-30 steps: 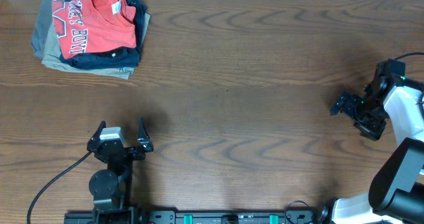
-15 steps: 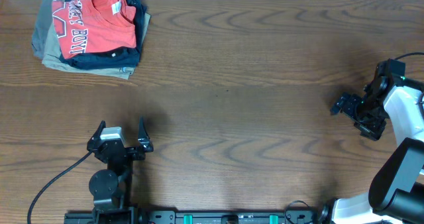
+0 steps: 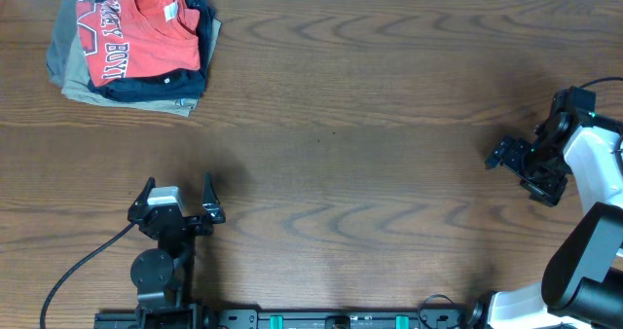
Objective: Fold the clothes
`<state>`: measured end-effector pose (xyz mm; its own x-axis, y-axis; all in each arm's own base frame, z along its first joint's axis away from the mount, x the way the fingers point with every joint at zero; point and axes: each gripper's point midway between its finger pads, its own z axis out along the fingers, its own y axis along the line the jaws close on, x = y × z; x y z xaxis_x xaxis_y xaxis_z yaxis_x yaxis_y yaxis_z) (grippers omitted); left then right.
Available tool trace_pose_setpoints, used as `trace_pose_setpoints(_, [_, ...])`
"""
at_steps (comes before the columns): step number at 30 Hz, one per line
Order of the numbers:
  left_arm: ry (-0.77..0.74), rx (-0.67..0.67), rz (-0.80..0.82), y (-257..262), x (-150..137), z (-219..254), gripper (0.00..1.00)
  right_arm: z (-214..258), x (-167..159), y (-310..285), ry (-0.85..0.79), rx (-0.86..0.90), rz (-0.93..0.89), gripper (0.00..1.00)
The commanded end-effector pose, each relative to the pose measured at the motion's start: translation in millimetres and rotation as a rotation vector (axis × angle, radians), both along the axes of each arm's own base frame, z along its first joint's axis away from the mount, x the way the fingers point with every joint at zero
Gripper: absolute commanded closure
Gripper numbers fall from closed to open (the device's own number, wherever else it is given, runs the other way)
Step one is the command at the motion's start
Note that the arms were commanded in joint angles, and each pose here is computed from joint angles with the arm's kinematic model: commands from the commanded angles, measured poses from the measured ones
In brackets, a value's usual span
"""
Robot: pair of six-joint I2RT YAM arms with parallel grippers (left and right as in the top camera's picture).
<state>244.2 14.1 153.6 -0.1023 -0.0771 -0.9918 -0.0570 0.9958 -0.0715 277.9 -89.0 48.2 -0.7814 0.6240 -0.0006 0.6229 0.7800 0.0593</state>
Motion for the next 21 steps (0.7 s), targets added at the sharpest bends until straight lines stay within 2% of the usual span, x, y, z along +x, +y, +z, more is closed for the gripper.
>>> trace_pose_setpoints(1, [0.041, 0.005, -0.001, 0.3, -0.4, -15.1, 0.02, 4.2, 3.0, -1.8, -0.016, -0.005, 0.005, 0.01])
trace_pose_setpoints(11, [0.041, 0.005, -0.001, 0.3, -0.4, -15.1, 0.02, 43.8, -11.7, 6.7, -0.156, -0.056, 0.016, 0.01])
trace_pose_setpoints(16, [0.041, 0.005, -0.001, 0.3, -0.4, -15.1, 0.02, 52.6, -41.7, 26.8, -0.227, -0.076, 0.053, 0.01])
trace_pose_setpoints(21, [0.041, 0.005, -0.001, 0.3, -0.4, -15.1, 0.02, 34.4, -86.5, 47.5, -0.259, -0.082, 0.086, 0.01])
